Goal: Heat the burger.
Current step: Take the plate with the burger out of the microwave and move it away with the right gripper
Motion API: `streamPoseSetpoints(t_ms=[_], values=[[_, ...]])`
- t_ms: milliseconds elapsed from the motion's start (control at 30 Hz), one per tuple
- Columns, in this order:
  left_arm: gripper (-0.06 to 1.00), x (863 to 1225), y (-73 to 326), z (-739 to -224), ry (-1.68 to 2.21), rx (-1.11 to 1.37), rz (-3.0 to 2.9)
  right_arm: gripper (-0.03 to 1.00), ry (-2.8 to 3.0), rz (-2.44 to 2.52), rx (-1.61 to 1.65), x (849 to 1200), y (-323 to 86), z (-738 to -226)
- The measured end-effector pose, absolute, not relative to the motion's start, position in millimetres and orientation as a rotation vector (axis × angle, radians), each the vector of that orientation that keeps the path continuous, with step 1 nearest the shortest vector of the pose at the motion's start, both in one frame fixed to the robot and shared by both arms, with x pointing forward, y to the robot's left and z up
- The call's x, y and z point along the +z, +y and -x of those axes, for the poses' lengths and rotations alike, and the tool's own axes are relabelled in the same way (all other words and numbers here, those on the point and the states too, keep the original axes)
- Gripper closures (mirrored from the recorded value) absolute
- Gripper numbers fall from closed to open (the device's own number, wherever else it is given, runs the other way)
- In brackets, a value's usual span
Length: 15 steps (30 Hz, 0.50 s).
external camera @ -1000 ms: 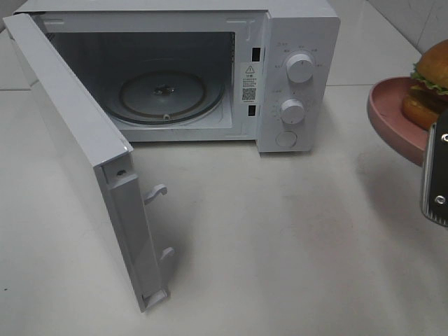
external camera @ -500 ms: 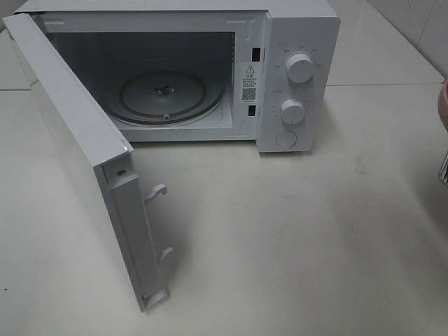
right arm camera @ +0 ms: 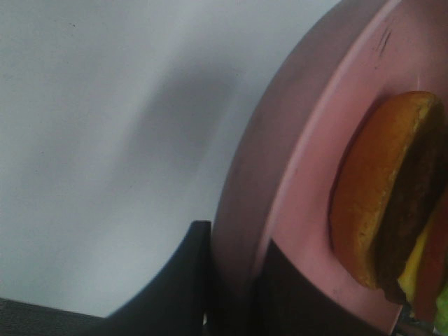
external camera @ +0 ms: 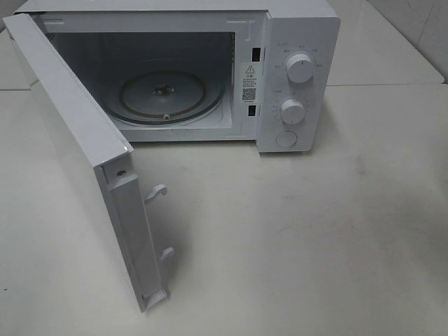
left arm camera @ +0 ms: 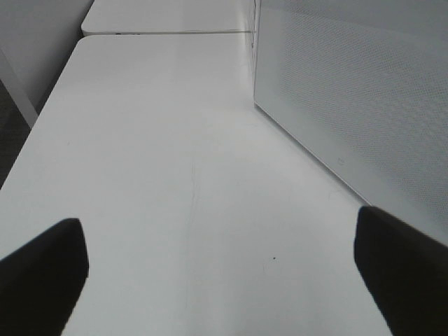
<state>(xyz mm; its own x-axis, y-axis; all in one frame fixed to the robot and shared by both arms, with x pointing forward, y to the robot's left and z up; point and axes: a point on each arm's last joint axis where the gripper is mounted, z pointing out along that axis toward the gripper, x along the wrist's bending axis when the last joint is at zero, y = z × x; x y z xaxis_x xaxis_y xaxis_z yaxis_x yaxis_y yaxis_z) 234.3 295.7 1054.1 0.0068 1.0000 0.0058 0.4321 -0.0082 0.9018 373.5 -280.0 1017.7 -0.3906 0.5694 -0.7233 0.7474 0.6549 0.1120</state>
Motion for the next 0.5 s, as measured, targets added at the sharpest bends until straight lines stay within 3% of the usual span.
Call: streamPoseSetpoints(t_ms=[500], values=[[-0.03,1054,296,-234,1.523,0.965,-1.539,0.84,2.053,-1.207,-0.407,995,-270,-386]])
